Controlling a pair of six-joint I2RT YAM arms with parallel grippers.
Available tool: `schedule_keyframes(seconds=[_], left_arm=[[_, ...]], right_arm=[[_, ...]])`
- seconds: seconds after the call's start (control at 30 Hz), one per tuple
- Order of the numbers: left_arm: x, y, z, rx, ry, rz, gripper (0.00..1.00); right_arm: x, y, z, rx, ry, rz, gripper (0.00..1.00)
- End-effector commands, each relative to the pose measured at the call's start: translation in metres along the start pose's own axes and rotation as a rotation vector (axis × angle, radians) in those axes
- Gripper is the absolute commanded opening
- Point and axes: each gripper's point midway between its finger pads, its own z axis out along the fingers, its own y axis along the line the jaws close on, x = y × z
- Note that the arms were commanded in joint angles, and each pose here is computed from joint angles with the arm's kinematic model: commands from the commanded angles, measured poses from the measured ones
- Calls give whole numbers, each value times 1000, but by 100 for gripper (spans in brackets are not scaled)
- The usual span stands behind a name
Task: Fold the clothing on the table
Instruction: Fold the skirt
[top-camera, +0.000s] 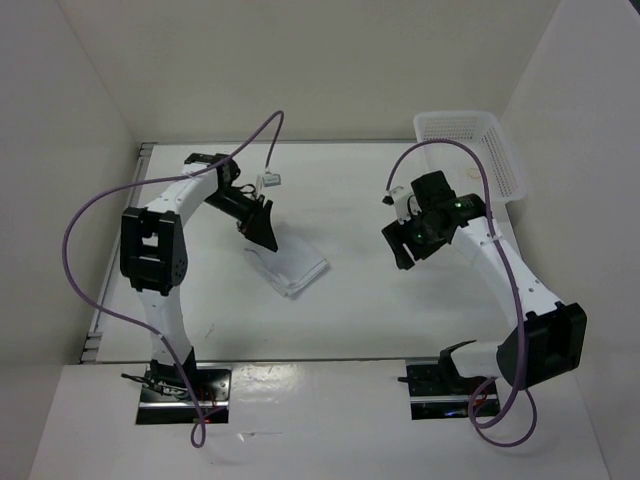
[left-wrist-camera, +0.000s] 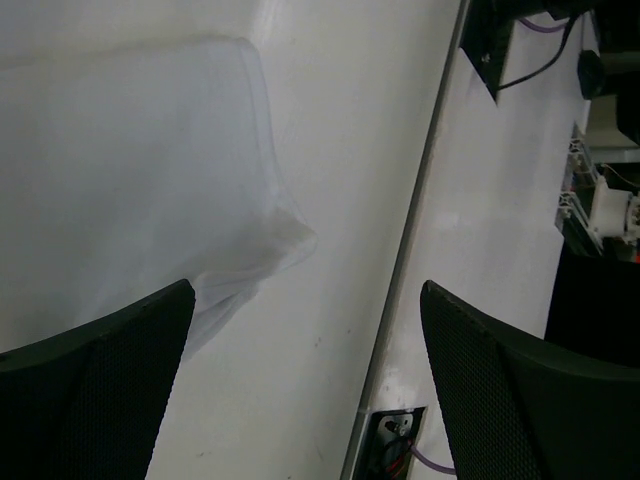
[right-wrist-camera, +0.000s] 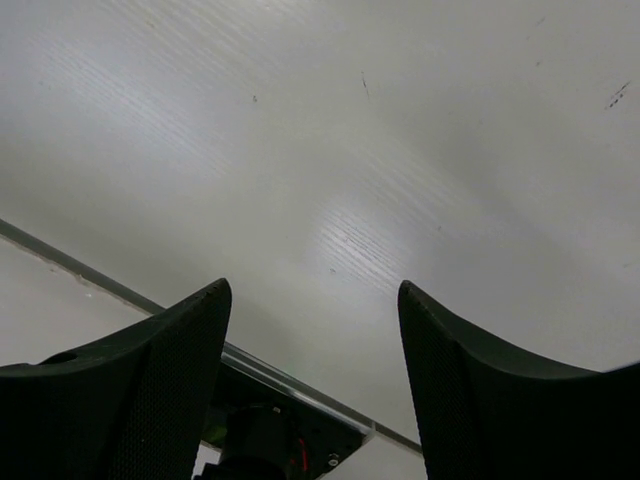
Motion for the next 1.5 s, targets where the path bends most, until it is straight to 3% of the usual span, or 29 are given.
schedule_keyframes(seconds=[0.0,0.43,1.03,1.1,1.23,1.27,1.37,1.4,1.47], left_arm=[[-10,-17,13,129,-35,42,99],[29,7,46,176,73,-26,99],[104,36,74,298,119,-299,99],[89,34,67,274,103,-279,99],[17,9,24,163,-9,-137,99],[-16,-10,0,98,-60,-20,99],[-63,-58,-53,-88,-130,130,99],[-86,-89,-86,-178,-204,210,99],[-99,-109,-122,-315,-275,259,99]], right_arm=[[-4,-9,-8,11,-72,53,73],[0,-19,-4,20,-54,86,73],[4,-25,2,42,-20,118,73],[2,-25,-4,48,-40,115,73],[-1,-32,-22,93,-112,125,75],[-1,-33,-27,102,-130,139,75],[-3,-46,-53,173,-231,166,83],[0,-52,-69,216,-279,198,86],[-4,-60,-90,272,-355,210,90]])
